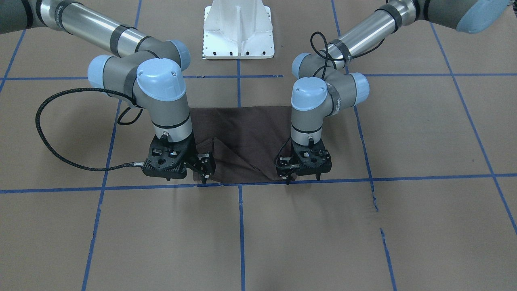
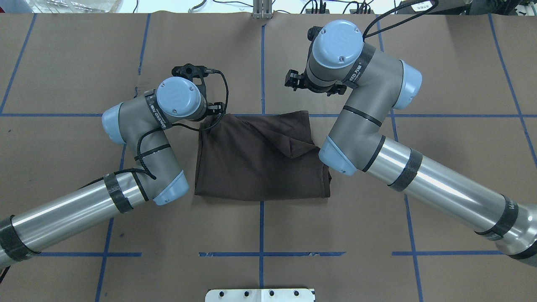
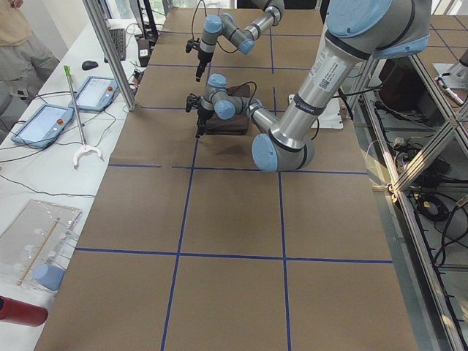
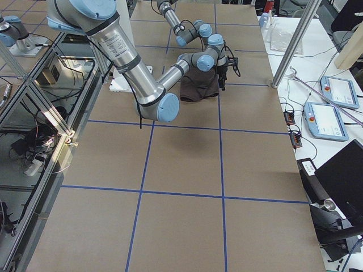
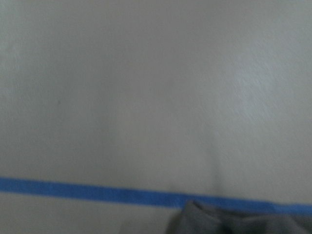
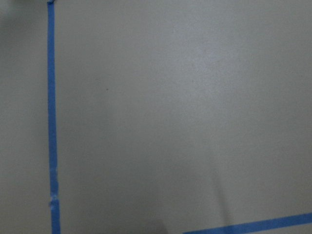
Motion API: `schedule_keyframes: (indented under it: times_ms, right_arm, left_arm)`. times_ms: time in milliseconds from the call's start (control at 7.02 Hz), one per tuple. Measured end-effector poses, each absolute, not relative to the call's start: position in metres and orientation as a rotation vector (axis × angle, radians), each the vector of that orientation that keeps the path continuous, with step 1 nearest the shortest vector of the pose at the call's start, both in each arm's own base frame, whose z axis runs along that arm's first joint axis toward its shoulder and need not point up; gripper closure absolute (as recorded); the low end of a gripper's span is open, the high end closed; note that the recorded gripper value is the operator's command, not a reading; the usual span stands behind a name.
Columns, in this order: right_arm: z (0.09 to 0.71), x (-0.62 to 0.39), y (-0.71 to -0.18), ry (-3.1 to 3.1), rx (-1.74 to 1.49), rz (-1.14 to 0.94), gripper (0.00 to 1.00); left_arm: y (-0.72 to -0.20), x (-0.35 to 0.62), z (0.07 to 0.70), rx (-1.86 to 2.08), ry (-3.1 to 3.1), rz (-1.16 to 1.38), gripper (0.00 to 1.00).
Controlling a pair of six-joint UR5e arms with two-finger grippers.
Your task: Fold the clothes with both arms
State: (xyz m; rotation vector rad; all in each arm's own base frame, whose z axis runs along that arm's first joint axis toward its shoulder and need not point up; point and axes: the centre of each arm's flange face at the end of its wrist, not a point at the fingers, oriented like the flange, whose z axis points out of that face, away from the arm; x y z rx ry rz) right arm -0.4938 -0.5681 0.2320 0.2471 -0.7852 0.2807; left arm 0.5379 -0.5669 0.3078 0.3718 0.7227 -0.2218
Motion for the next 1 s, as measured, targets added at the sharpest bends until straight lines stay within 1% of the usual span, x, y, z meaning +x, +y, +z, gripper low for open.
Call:
schedule_keyframes:
  times_ms: [285, 570, 998]
  right_arm:
    - [0.214, -0.518, -0.538, -0.813, 0.244, 0.273, 0.00]
    - [0.203, -0.563, -0.494, -0.785, 0.282, 0.278, 0.00]
    - [0.172, -0.629, -0.418, -0.750, 0.295, 0.384, 0.02]
  left_arm:
    - [-0.595, 0.498, 0.294, 0.379, 0.764, -0.149, 0.00]
    - [-0.599, 0.481, 0.281, 0.387, 0.805, -0.104, 0.00]
    - [-0.600, 0.477, 0.278, 0.394, 0.818, -0.097, 0.00]
